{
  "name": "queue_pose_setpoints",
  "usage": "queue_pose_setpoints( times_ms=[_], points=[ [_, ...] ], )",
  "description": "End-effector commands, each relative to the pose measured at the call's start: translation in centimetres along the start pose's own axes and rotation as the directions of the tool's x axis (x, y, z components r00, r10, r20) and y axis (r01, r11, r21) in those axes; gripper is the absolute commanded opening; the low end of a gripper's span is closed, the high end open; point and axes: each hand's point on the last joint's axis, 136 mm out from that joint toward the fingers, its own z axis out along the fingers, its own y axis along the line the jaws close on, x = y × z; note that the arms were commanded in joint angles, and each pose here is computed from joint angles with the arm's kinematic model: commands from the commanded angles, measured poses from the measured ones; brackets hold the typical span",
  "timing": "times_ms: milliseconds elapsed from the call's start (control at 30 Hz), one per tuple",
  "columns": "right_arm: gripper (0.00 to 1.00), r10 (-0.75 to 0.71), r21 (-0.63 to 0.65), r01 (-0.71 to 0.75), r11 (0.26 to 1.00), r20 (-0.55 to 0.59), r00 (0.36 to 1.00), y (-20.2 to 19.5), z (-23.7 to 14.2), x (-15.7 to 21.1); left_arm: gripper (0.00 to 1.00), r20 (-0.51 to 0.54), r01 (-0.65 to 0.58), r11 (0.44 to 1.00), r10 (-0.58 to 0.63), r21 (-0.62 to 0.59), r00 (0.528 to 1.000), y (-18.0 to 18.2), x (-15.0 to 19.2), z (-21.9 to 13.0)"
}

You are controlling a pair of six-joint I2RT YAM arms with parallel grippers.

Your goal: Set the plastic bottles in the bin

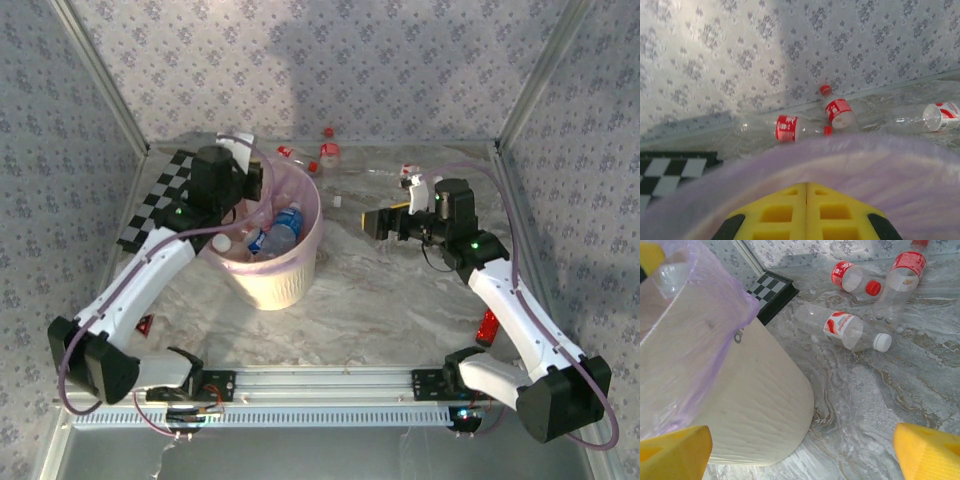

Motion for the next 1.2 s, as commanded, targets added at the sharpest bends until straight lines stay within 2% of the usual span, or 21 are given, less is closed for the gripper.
queue_pose_setpoints(
  times_ms=[0,133,233,467,567,667,733,767,900,933,1033,1133,1167],
  points=[
    [0.95,0.035,0.084,-0.033,0.996,-0.028,0.999,-1.8,0.5,0.7,0.0,0.017,0.112,0.994,-0.112,0.007,0.994,0.2,1.3,-1.7],
    [0.95,0.135,0.203,-0.12,0.972,-0.059,0.989,-5.0,1.2,1.3,0.0,-0.015,0.147,0.989,-0.147,-0.028,0.989,1.0,4.3,-2.0],
    [0.94,0.219,0.242,-0.195,0.95,-0.075,0.973,-6.9,1.9,1.6,0.0,-0.047,0.147,0.988,-0.15,-0.05,0.988,1.4,6.1,-1.8],
    [0.94,0.32,0.29,-0.281,0.915,-0.097,0.942,-10.0,3.7,2.0,0.0,-0.111,0.135,0.989,-0.14,-0.053,0.984,1.2,8.1,-0.6],
    [0.94,0.37,0.306,-0.329,0.893,-0.083,0.925,-11.5,4.0,1.6,0.0,-0.151,0.141,0.989,-0.144,-0.033,0.978,0.6,9.3,0.1],
    [0.94,0.416,0.347,-0.378,0.858,-0.041,0.908,-13.7,4.0,0.8,0.0,-0.158,0.136,0.99,-0.138,-0.018,0.978,0.3,8.9,0.0],
    [0.95,0.504,0.402,-0.467,0.788,0.018,0.864,-16.3,3.6,0.5,0.07,-0.138,0.129,0.992,-0.13,-0.015,0.982,0.3,7.9,-0.5],
    [0.95,0.569,0.425,-0.537,0.729,0.06,0.82,-17.8,3.4,0.6,0.13,-0.122,0.125,0.992,-0.126,-0.013,0.985,0.4,7.0,-0.9],
    [0.98,0.738,0.373,-0.758,0.535,0.229,0.634,-21.8,4.7,0.7,0.36,-0.075,0.106,0.994,-0.105,0.005,0.992,0.3,3.9,-2.5],
    [0.98,0.753,0.372,-0.792,0.485,0.283,0.594,-22.8,5.0,0.8,0.4,-0.067,0.099,0.995,-0.098,0.011,0.993,0.2,3.2,-2.9],
    [0.97,0.759,0.413,-0.872,0.262,0.47,0.451,-26.3,4.8,1.5,0.54,-0.044,0.079,0.996,-0.078,0.032,0.996,0.0,1.2,-4.3],
    [0.96,0.718,0.405,-0.899,0.164,0.576,0.391,-28.3,4.8,-0.3,0.63,-0.011,0.085,0.995,-0.085,0.056,0.996,-0.2,-0.7,-5.9],
    [0.95,0.711,0.399,-0.903,0.163,0.587,0.387,-28.8,5.2,-0.8,0.65,0.0,0.095,0.993,-0.095,0.072,0.995,-0.3,-1.2,-6.5]
  ],
)
